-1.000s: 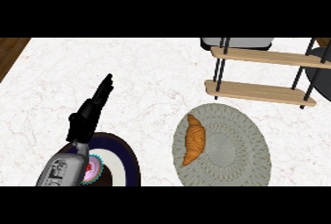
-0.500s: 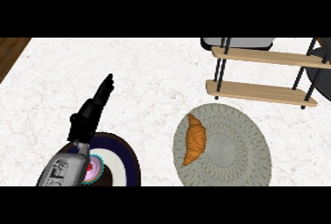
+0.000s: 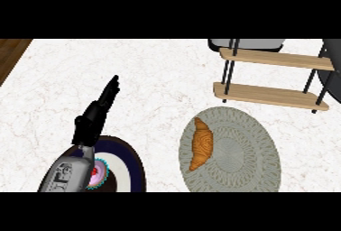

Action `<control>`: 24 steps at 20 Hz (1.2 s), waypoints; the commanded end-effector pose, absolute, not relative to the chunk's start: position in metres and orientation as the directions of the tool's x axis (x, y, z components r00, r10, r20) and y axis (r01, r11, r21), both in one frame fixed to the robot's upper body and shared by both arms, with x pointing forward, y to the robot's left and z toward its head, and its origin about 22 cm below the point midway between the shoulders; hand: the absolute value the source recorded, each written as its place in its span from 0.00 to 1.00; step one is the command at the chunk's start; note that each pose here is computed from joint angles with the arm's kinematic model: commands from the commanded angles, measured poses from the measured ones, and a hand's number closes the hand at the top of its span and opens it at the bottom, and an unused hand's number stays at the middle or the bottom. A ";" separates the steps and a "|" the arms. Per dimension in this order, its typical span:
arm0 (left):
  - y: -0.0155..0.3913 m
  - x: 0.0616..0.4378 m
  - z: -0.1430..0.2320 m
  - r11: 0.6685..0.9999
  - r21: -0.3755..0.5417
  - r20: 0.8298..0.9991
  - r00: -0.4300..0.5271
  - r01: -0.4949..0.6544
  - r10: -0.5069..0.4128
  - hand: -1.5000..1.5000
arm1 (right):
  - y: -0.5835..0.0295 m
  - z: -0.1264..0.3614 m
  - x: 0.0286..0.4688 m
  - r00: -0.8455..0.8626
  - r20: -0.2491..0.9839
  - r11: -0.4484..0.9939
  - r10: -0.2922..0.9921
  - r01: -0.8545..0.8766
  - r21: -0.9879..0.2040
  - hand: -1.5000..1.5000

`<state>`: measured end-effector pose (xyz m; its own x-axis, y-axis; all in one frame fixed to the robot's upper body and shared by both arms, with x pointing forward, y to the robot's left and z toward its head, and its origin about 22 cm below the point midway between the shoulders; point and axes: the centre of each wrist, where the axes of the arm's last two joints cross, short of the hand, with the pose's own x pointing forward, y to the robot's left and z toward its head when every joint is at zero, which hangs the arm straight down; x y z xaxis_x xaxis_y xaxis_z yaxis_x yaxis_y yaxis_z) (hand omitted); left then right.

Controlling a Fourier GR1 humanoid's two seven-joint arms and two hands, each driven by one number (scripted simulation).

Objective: Pick the lemon from the placemat and place it in the tiered shelf

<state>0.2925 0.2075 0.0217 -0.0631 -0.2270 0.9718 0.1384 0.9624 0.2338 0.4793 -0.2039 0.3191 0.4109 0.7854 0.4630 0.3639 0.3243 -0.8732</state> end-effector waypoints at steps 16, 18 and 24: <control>0.213 0.295 0.017 0.964 0.231 0.973 -0.042 0.128 -0.227 0.50 | -0.267 0.296 0.480 0.611 0.371 0.158 0.700 0.375 -0.914 0.00; 0.219 0.291 0.017 0.966 0.221 0.975 -0.044 0.131 -0.217 0.50 | -0.260 0.272 0.482 0.632 0.363 0.156 0.684 0.360 -0.920 0.00; 0.215 0.295 0.033 0.961 0.249 0.968 -0.061 0.124 -0.243 0.50 | -0.271 0.279 0.480 0.605 0.489 0.257 0.629 0.432 -0.864 0.00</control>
